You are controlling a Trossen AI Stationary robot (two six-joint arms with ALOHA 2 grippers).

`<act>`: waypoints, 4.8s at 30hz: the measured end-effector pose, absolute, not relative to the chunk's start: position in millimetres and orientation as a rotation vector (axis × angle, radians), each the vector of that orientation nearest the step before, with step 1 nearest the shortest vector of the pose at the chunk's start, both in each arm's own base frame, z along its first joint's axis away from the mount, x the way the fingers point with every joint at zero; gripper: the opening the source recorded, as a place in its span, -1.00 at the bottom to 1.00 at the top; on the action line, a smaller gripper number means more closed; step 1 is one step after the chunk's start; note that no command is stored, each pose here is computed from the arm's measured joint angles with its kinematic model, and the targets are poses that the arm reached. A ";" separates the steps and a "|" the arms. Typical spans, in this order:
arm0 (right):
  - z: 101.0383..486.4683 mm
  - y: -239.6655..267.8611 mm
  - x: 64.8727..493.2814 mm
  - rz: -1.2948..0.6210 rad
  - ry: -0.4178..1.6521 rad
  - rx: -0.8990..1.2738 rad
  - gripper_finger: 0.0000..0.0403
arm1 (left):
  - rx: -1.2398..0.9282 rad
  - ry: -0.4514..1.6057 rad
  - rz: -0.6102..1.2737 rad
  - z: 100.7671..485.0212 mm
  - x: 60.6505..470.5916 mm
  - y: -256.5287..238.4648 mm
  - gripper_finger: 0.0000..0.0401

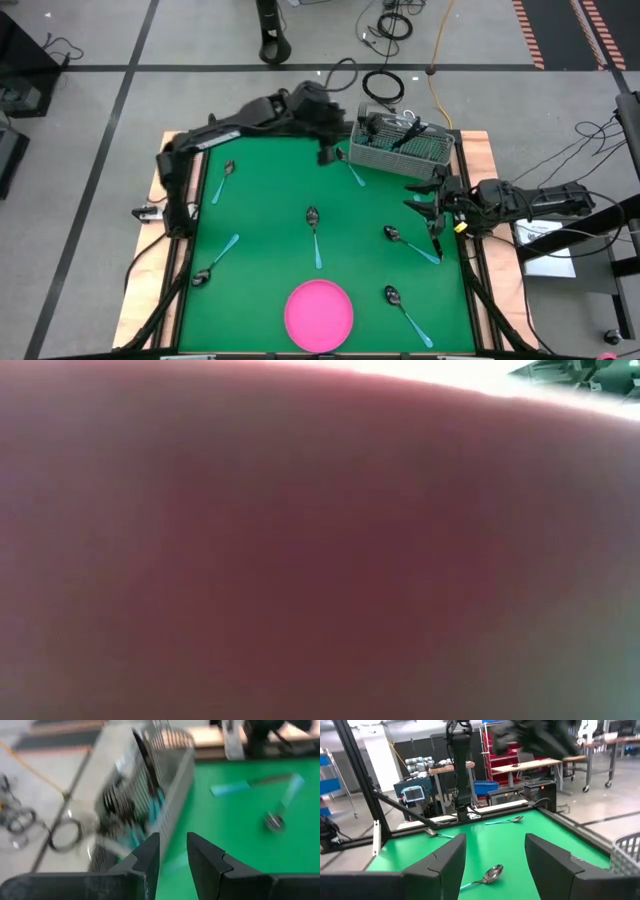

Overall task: Sort silverware
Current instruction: Put the blue knife into the utensil holder

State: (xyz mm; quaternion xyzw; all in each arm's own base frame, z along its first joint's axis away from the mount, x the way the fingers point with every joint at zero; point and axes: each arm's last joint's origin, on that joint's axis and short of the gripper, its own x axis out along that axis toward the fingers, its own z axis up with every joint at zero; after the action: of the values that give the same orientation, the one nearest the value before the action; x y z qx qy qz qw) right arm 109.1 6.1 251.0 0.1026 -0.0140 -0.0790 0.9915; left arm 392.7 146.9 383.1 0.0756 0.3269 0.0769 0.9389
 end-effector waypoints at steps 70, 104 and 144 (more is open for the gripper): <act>139.3 -22.9 136.5 -0.759 1.430 0.736 -0.31 | 0.202 -0.146 -0.003 235.8 307.6 72.2 -0.50; 189.2 -31.6 177.9 -0.623 1.192 0.598 -0.99 | 0.201 -0.142 -0.002 235.4 307.6 72.4 -0.50; 132.6 -27.9 152.2 -0.675 1.255 0.590 -0.95 | 0.200 -0.132 -0.003 234.4 307.8 72.3 -0.50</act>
State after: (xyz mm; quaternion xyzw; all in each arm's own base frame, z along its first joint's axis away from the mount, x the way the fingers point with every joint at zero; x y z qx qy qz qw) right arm 152.2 -27.9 132.6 0.2667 0.5669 -0.3052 0.7171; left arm 307.8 72.3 234.4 0.0997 -0.0658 -0.0016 0.9928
